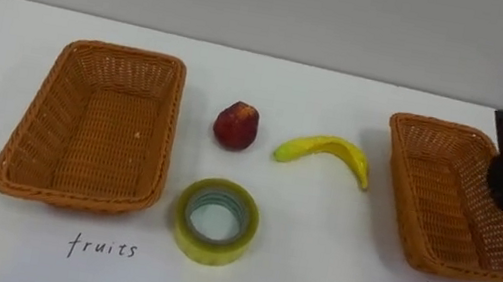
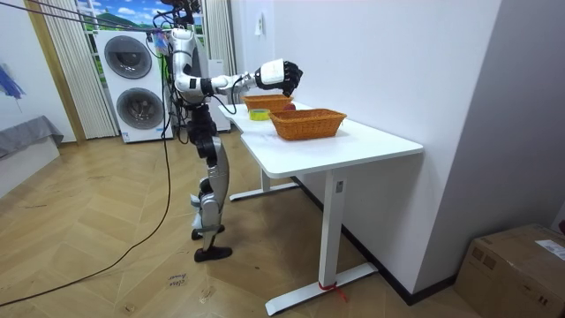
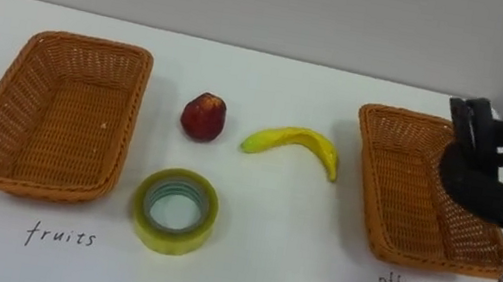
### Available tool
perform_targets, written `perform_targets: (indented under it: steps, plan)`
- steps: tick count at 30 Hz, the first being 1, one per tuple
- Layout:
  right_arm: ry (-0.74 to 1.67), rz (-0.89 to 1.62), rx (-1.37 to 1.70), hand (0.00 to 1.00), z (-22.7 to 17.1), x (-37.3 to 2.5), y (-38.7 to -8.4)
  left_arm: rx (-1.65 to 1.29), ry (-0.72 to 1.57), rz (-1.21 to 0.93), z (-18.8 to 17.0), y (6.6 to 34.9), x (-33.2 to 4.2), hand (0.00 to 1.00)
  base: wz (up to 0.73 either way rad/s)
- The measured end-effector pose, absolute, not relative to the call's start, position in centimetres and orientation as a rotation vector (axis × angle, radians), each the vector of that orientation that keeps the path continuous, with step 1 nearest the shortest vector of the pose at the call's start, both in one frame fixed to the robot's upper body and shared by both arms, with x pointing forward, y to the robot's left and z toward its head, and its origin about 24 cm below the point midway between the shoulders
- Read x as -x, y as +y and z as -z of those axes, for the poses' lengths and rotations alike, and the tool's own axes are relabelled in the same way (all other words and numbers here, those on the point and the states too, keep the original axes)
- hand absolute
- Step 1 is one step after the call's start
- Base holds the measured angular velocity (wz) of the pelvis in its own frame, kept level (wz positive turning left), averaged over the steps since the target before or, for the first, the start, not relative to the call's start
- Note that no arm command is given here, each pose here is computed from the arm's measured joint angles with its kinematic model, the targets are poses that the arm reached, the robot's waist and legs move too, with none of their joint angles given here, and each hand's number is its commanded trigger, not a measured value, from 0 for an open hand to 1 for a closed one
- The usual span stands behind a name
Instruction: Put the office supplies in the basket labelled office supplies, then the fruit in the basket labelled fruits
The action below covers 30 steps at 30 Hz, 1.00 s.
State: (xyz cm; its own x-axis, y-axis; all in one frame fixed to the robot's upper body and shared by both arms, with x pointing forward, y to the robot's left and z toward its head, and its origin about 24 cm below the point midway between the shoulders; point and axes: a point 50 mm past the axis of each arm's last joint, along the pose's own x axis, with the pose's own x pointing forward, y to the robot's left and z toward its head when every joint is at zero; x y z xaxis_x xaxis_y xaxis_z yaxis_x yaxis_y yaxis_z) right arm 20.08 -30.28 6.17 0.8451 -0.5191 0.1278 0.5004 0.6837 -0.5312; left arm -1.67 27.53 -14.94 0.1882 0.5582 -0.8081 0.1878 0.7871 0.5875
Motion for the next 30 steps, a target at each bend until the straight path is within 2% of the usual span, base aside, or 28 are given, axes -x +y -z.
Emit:
perform_targets:
  steps: [19, 20, 21, 22, 30]
  plan:
    - [0.193, 0.434, 0.595, 1.0, -3.7, -19.9, -30.4, -0.666, 1.339, -0.306, 14.6, 27.5, 0.7, 0.0, 0.0]
    - [0.196, 0.424, 0.594, 0.79, -3.7, -20.0, -30.4, -0.665, 1.337, -0.309, 14.6, 27.6, 0.7, 0.0, 0.0]
    - [0.198, 0.417, 0.593, 0.42, -3.7, -20.0, -30.4, -0.665, 1.337, -0.309, 14.6, 27.6, 0.7, 0.0, 0.0]
    - [0.199, 0.415, 0.593, 0.0, -3.7, -20.0, -30.4, -0.665, 1.337, -0.309, 14.6, 27.6, 0.7, 0.0, 0.0]
    - [0.206, 0.389, 0.596, 0.0, -3.6, -20.0, -30.3, -0.664, 1.338, -0.309, 14.6, 27.5, 0.7, 0.0, 0.0]
